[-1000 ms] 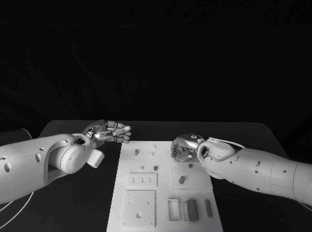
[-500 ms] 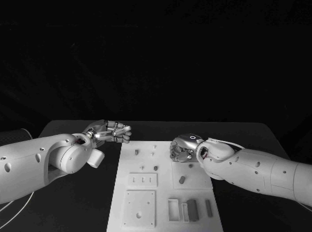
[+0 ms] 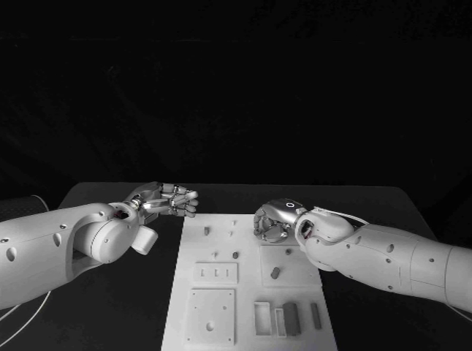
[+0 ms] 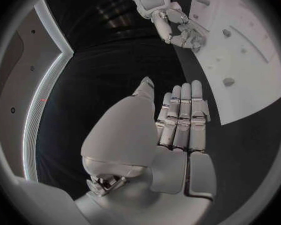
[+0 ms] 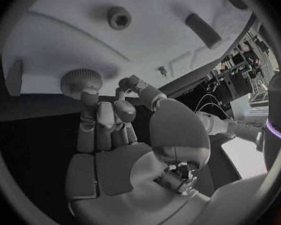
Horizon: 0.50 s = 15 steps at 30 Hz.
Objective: Assemble the parts on the task board
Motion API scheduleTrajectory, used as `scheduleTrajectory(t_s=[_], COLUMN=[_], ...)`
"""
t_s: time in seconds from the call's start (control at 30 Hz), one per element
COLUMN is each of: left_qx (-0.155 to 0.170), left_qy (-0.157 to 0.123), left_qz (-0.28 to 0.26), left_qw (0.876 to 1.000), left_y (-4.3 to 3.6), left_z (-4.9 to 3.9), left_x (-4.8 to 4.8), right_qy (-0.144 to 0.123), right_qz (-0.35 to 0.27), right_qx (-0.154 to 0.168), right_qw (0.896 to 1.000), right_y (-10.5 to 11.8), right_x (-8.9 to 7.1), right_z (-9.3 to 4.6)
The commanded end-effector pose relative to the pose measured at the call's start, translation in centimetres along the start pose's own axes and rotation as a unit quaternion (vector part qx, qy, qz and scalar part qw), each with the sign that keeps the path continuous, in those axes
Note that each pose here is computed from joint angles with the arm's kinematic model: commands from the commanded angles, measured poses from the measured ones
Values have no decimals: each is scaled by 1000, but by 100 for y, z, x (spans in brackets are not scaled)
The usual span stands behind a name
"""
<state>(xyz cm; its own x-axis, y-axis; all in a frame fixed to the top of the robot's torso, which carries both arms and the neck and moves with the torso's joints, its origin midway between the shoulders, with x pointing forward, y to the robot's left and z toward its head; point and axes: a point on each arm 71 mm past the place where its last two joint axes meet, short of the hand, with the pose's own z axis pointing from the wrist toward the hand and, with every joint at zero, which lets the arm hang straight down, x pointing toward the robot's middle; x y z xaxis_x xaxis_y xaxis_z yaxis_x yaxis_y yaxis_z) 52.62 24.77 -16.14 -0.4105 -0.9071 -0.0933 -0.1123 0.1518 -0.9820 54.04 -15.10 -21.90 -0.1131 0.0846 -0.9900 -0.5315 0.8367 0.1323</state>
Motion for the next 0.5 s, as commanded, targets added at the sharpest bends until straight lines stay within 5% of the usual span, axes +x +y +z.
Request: scheduleTrajectory(t_s=[0.03, 0.5], left_qx=[5, 7], left_qy=[2, 3], left_qz=[1, 1], left_qw=[1000, 1000], left_y=[-20, -25], left_z=[9, 16], left_x=[20, 36], right_qy=[-13, -29], right_qz=[-8, -12], right_qx=[1, 8], right_qw=[1000, 999], right_y=[32, 184], right_x=[-56, -140], right_z=[26, 217])
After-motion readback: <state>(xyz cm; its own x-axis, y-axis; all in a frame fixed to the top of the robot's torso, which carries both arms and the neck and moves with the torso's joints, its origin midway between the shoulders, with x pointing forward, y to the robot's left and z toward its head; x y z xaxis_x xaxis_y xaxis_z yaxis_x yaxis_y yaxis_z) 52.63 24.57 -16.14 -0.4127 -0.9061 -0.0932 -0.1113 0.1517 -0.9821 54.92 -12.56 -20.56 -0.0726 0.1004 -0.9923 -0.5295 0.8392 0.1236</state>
